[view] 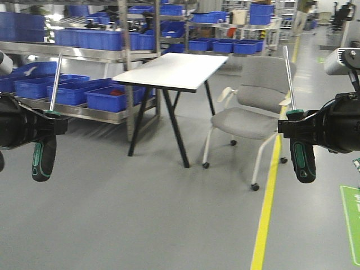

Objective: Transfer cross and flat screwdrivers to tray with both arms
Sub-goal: 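Hold both screwdrivers upright while the base turns away from the table, then carry both screwdrivers while driving to the grey tray under the blue bin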

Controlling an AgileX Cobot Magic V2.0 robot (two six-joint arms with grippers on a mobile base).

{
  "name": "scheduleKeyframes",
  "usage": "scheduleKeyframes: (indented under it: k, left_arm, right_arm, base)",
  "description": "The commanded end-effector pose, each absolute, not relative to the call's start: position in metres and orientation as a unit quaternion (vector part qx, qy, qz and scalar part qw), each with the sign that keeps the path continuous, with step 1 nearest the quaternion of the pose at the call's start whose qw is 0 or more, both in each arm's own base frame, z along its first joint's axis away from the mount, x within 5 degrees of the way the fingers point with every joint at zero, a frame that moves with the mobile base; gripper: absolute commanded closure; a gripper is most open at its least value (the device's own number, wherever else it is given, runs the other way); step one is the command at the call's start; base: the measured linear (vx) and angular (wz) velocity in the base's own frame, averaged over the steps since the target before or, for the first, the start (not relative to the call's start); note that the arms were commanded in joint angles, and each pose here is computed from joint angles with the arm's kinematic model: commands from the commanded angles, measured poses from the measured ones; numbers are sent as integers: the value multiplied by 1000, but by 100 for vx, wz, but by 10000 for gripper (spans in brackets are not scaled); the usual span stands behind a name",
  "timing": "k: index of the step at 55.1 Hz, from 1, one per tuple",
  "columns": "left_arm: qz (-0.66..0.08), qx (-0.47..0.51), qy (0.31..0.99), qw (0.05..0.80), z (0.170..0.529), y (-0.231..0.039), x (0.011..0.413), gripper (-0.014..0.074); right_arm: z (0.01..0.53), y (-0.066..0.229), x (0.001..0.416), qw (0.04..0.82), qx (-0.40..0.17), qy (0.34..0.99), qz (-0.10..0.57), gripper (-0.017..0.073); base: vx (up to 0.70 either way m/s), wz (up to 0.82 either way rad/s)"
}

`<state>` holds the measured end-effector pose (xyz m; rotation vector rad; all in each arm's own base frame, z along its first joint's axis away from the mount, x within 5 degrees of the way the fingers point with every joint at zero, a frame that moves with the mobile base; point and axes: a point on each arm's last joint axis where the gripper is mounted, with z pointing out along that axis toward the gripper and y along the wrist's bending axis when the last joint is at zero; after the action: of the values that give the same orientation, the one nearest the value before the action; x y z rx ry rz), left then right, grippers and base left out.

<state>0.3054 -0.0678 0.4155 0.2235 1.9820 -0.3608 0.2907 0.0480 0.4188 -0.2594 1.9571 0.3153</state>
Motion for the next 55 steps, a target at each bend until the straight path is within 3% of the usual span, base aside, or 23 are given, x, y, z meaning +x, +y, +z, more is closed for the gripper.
scheduleKeyframes:
  k: [1, 27, 55]
  left_arm:
    - [-161, 77, 792, 584, 442, -66, 296, 591]
    - [-161, 77, 791, 585, 443, -66, 296, 591]
    - [-161, 77, 792, 584, 442, -66, 296, 591]
  right_arm:
    - [447, 44, 282, 601, -94, 783, 127, 567]
    - [447, 44, 282, 599, -95, 785, 127, 567]
    - [446, 44, 282, 598, -96, 785, 127, 567]
  base:
    - [36, -41]
    - [41, -19]
    - [52, 38]
